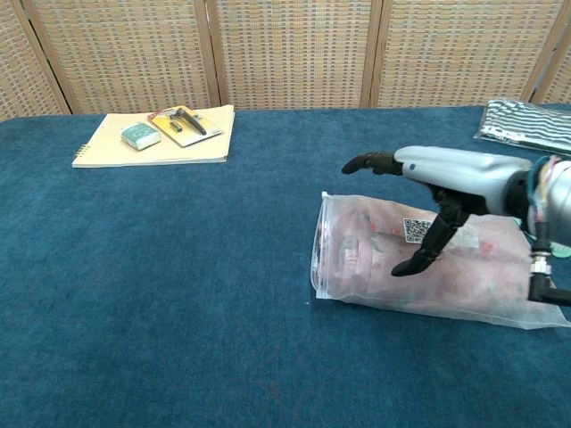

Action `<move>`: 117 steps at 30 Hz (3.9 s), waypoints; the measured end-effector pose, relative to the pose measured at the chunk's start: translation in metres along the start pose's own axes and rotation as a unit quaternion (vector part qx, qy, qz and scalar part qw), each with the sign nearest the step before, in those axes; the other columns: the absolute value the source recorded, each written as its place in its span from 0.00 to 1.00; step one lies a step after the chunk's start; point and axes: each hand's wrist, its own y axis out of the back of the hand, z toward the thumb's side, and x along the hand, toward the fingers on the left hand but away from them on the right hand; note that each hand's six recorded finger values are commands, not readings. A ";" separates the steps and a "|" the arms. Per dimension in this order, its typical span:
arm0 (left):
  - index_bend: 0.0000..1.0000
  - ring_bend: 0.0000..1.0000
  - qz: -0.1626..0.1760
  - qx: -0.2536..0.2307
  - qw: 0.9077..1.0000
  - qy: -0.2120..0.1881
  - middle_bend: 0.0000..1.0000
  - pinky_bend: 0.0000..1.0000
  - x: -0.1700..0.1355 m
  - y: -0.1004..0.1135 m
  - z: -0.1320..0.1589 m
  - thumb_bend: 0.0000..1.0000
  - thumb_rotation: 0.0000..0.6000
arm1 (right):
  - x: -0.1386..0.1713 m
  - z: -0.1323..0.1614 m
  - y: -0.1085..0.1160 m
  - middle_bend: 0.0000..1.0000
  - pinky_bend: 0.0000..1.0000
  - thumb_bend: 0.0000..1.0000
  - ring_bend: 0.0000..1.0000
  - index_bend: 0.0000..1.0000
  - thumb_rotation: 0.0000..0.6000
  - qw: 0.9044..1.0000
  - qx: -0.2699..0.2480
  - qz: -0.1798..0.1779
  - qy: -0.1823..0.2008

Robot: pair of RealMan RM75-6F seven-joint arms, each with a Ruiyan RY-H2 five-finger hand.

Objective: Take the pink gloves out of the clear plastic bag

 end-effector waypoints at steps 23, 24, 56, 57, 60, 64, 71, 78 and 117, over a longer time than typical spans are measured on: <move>0.00 0.00 -0.024 0.000 1.000 0.008 0.00 0.00 0.008 -0.011 -0.005 0.05 1.00 | -0.027 -0.038 -0.004 0.00 0.00 0.00 0.00 0.00 1.00 0.993 0.047 0.034 -0.100; 0.00 0.00 -0.026 -0.001 1.000 0.008 0.00 0.00 0.008 -0.012 -0.004 0.05 1.00 | -0.025 -0.041 -0.005 0.00 0.00 0.00 0.00 0.00 1.00 0.993 0.045 0.039 -0.104; 0.00 0.00 -0.049 -0.020 0.998 -0.017 0.00 0.00 0.019 -0.026 0.005 0.05 1.00 | -0.030 -0.035 -0.028 0.66 0.67 0.95 0.57 0.66 1.00 0.999 -0.020 -0.043 0.009; 0.00 0.00 -0.055 -0.026 0.998 -0.025 0.00 0.00 0.023 -0.026 0.008 0.05 1.00 | -0.032 -0.028 -0.023 0.66 0.67 0.95 0.57 0.66 1.00 0.998 -0.023 -0.054 0.028; 0.00 0.00 -0.072 -0.049 0.994 -0.062 0.00 0.00 0.045 -0.020 0.023 0.05 1.00 | -0.044 -0.010 -0.006 0.66 0.67 0.95 0.57 0.66 1.00 0.993 -0.016 -0.084 0.077; 0.10 0.00 -0.084 -0.092 0.986 -0.110 0.00 0.00 0.081 -0.005 0.050 0.05 1.00 | -0.065 0.015 0.018 0.66 0.67 0.95 0.57 0.66 1.00 0.984 0.027 -0.125 0.126; 0.36 0.00 -0.094 -0.106 0.976 -0.168 0.00 0.00 0.120 0.016 0.094 0.05 1.00 | -0.084 0.051 0.029 0.66 0.67 0.95 0.57 0.66 1.00 0.973 0.055 -0.155 0.162; 0.42 0.00 -0.078 -0.123 0.967 -0.210 0.00 0.00 0.143 0.026 0.144 0.05 1.00 | -0.106 0.084 0.018 0.66 0.67 0.95 0.57 0.66 1.00 0.968 0.097 -0.149 0.177; 0.53 0.00 -0.126 -0.099 0.969 -0.190 0.00 0.00 0.164 -0.010 0.215 0.18 1.00 | -0.133 0.121 0.022 0.67 0.67 0.95 0.57 0.66 1.00 0.980 0.067 -0.135 0.129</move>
